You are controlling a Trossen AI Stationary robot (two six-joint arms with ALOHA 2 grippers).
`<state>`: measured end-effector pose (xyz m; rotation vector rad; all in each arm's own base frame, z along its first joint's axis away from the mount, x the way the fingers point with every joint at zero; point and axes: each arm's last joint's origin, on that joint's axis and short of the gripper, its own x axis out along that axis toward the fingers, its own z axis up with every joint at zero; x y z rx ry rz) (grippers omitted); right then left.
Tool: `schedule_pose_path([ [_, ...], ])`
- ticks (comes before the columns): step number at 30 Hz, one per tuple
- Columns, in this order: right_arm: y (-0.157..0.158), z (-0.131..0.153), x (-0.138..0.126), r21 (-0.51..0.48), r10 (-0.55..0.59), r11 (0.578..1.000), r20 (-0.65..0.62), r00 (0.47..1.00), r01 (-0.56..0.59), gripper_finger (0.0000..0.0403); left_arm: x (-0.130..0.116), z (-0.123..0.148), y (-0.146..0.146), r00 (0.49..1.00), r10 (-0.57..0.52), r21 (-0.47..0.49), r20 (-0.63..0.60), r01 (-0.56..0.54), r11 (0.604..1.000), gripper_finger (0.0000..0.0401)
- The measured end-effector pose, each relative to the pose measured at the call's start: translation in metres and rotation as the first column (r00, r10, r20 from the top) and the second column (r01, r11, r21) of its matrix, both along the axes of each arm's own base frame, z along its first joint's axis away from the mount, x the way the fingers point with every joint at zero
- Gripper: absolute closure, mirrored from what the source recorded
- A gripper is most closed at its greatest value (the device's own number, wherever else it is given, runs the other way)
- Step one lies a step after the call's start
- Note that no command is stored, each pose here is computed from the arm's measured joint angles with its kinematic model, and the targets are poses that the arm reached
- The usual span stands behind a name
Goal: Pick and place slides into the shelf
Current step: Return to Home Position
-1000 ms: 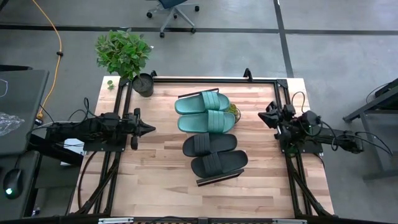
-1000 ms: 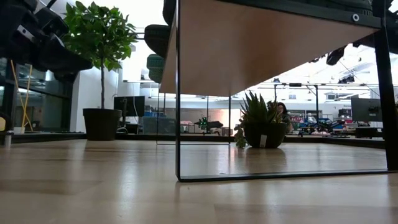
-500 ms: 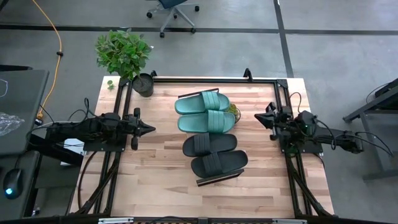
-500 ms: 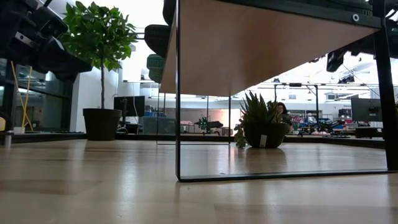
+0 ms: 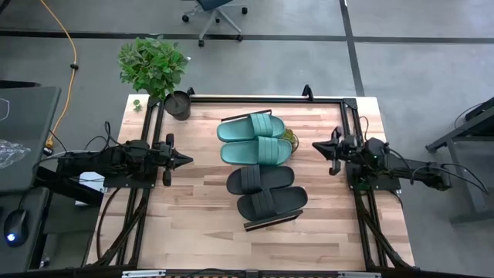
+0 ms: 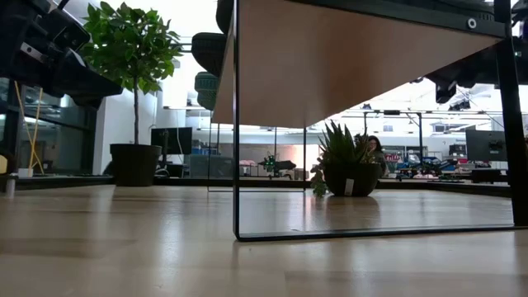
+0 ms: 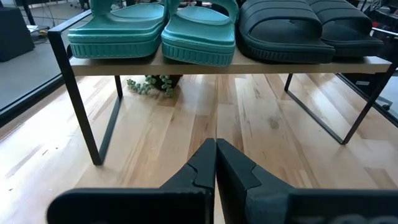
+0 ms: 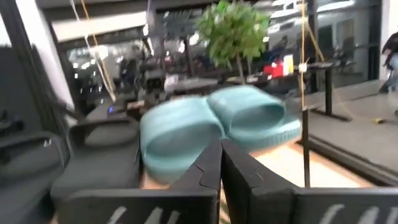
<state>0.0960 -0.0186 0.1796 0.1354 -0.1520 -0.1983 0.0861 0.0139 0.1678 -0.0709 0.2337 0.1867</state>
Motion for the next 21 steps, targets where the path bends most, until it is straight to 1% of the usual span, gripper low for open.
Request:
schedule_pose_path([
  [5,0.001,-0.01,0.001,0.024,0.028,0.999,-0.101,0.995,-0.026,0.0403,0.0,0.0,0.0,1.0,0.0,0.0,0.0,0.0,1.0,0.04],
  [8,0.001,-0.013,0.001,0.034,0.029,0.999,-0.131,0.991,-0.025,0.0403,0.0,0.0,0.0,1.0,0.0,0.0,0.0,0.0,1.0,0.04],
  [16,0.0,-0.013,0.001,0.06,0.016,0.998,-0.125,0.992,-0.009,0.0403,0.0,0.0,0.0,1.0,0.0,0.0,0.0,0.0,1.0,0.04],
  [19,0.0,-0.013,0.001,0.085,0.02,0.996,-0.12,0.993,-0.009,0.0403,0.0,0.0,0.0,1.0,0.0,0.0,0.0,0.0,1.0,0.04],
  [21,0.0,-0.013,0.001,0.075,0.018,0.997,-0.122,0.992,-0.009,0.0403,0.0,0.0,0.0,1.0,0.0,0.0,0.0,0.0,1.0,0.04],
])
